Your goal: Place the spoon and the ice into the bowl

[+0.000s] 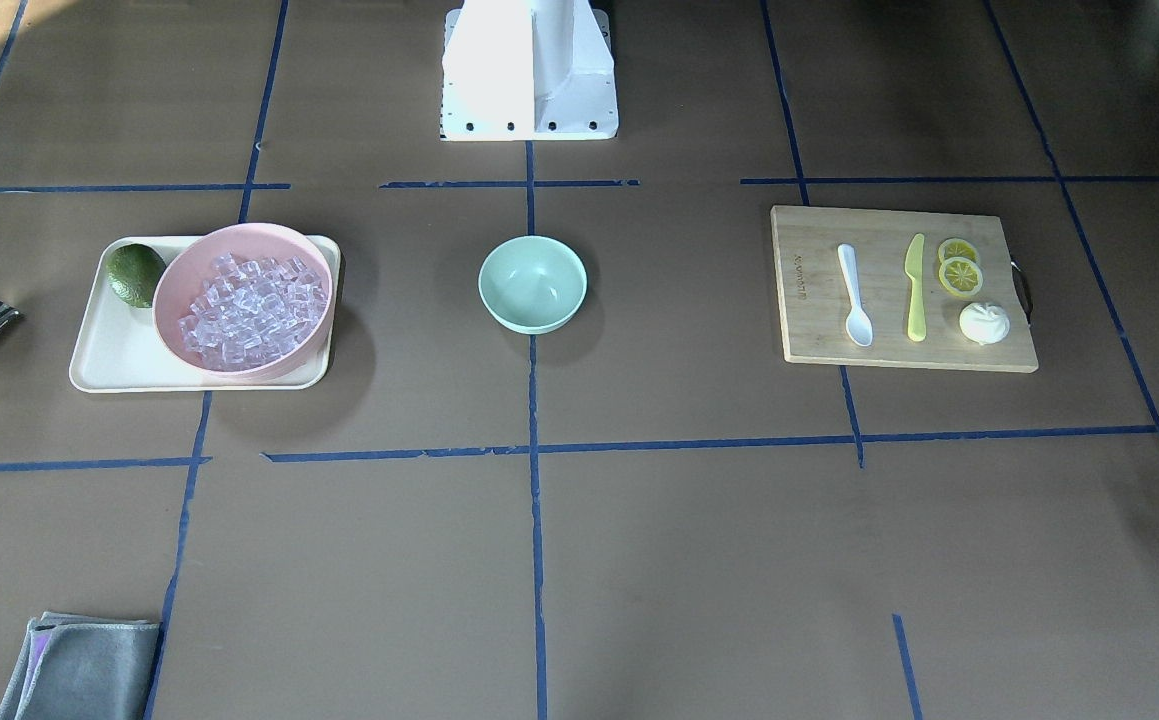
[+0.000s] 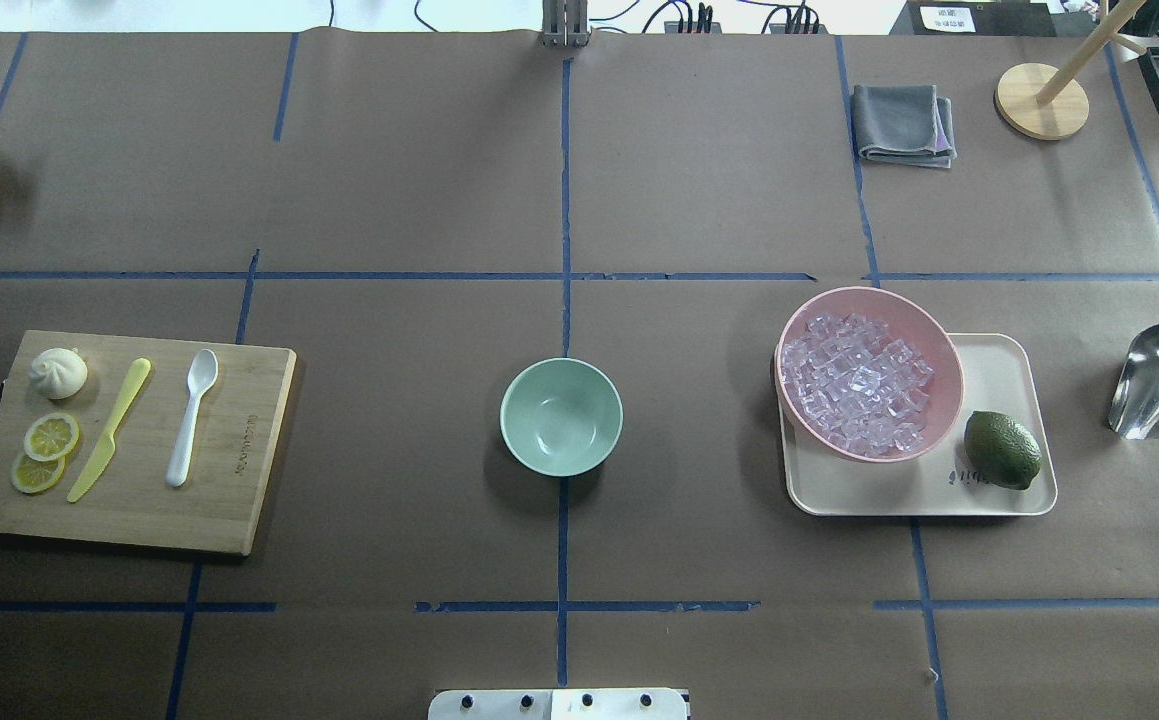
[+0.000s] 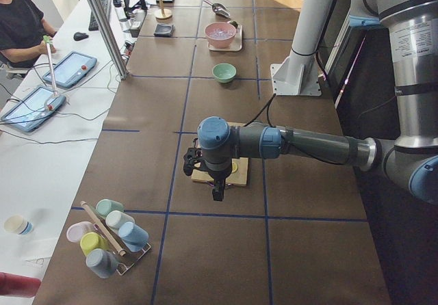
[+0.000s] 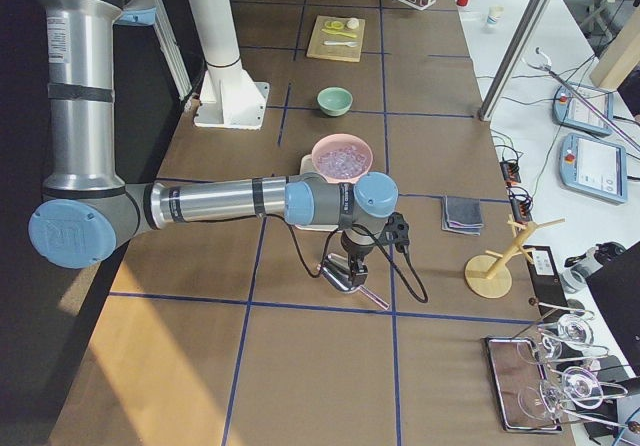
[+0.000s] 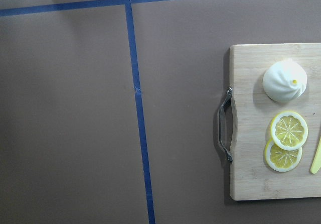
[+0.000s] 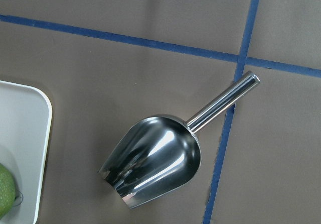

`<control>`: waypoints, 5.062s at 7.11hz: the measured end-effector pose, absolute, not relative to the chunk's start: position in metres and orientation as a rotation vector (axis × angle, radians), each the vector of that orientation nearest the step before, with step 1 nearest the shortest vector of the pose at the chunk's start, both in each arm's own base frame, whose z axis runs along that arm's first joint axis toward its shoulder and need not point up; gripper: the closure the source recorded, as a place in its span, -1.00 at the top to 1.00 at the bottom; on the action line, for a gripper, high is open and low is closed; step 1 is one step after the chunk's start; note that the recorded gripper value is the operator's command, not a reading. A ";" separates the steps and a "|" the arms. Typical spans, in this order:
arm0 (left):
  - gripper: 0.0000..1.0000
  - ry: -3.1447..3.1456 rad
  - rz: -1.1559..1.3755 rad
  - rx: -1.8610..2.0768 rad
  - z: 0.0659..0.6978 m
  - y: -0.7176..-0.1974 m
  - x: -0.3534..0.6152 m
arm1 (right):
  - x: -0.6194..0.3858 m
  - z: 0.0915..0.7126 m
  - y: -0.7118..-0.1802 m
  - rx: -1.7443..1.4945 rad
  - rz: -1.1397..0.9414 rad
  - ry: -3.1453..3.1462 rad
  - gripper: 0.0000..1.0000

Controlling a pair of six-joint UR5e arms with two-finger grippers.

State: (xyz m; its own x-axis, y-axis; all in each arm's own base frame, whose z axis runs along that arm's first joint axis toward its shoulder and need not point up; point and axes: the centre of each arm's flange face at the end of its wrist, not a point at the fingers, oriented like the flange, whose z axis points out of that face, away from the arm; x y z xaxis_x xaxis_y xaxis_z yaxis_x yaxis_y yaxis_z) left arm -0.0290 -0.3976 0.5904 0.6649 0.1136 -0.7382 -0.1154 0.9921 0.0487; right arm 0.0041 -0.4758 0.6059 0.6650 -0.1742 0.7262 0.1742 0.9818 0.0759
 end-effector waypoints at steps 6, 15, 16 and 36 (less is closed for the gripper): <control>1.00 0.929 0.116 0.028 0.535 -0.385 -0.009 | 0.003 0.603 -0.476 0.004 -0.201 -0.822 0.99; 0.99 0.740 0.231 0.006 0.426 -0.429 0.340 | -0.020 0.589 -0.486 0.016 -0.258 -0.824 0.99; 0.99 0.737 0.228 -0.002 0.429 -0.434 0.350 | -0.020 0.589 -0.486 0.015 -0.258 -0.825 0.99; -1.00 0.897 0.152 -0.097 0.345 -0.456 0.397 | -0.020 0.587 -0.486 0.021 -0.262 -0.826 0.99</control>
